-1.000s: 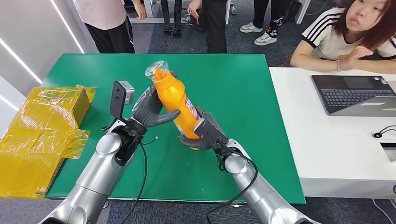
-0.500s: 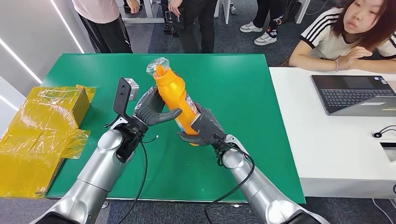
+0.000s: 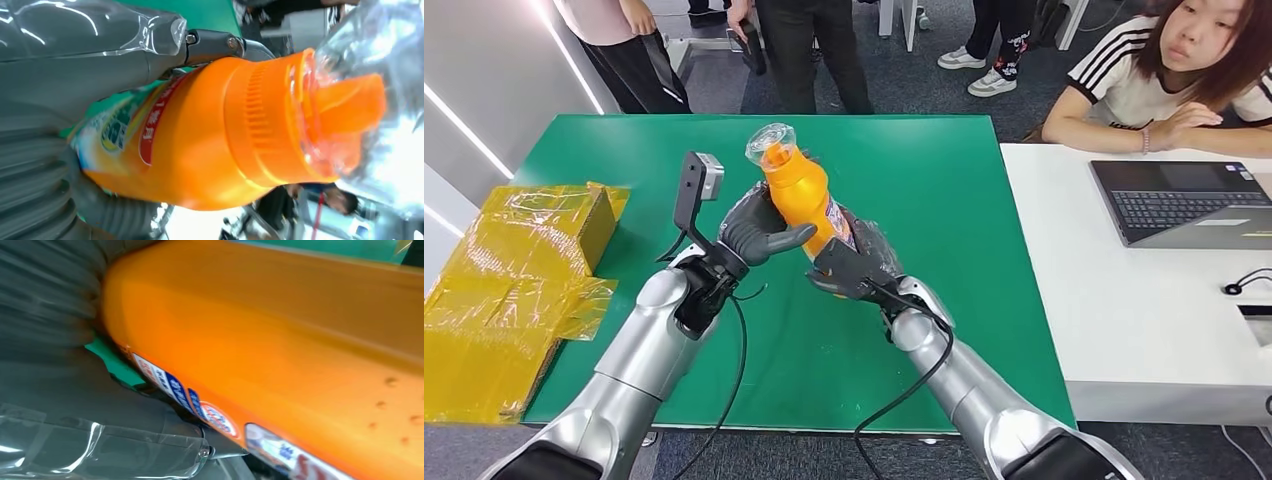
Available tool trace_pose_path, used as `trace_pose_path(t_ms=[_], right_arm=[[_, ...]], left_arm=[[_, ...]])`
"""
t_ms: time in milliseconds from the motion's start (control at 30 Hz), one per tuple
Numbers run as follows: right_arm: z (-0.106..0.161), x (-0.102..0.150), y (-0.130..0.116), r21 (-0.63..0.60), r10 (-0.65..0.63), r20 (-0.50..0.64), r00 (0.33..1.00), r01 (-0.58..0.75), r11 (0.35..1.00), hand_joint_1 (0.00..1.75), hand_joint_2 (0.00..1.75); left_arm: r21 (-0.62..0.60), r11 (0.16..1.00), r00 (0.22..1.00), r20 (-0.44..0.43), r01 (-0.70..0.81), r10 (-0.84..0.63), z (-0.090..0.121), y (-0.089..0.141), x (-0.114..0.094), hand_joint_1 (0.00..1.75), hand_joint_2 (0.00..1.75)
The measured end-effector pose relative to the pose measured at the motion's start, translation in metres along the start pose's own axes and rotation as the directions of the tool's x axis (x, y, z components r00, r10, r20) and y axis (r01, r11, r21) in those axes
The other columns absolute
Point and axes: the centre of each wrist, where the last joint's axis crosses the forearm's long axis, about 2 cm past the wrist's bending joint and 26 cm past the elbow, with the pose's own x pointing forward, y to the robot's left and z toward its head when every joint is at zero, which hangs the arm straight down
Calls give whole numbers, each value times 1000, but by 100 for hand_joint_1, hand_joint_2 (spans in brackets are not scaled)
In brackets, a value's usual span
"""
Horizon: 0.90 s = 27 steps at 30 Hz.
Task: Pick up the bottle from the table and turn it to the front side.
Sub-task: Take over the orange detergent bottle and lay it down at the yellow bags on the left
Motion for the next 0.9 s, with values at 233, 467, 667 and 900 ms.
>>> trace_pose_path(t_ms=[233,467,667,900], right_arm=[[1,-2,2,7,50,-18,999,-50,999,175,175],[1,-3,2,10,53,-23,998,-53,999,175,175],[1,-3,1,10,58,-26,998,-58,998,175,175],[0,-2,2,2,60,-32,998,-60,998,175,175]], left_arm=[[-1,998,998,-6,-66,66,-2,-4,-3,0,175],[-1,997,997,-11,-71,71,-3,-5,-3,0,175],[3,996,996,-12,-91,91,-4,-8,-3,5,175],[41,999,999,27,25,-26,-11,-22,-4,16,175]])
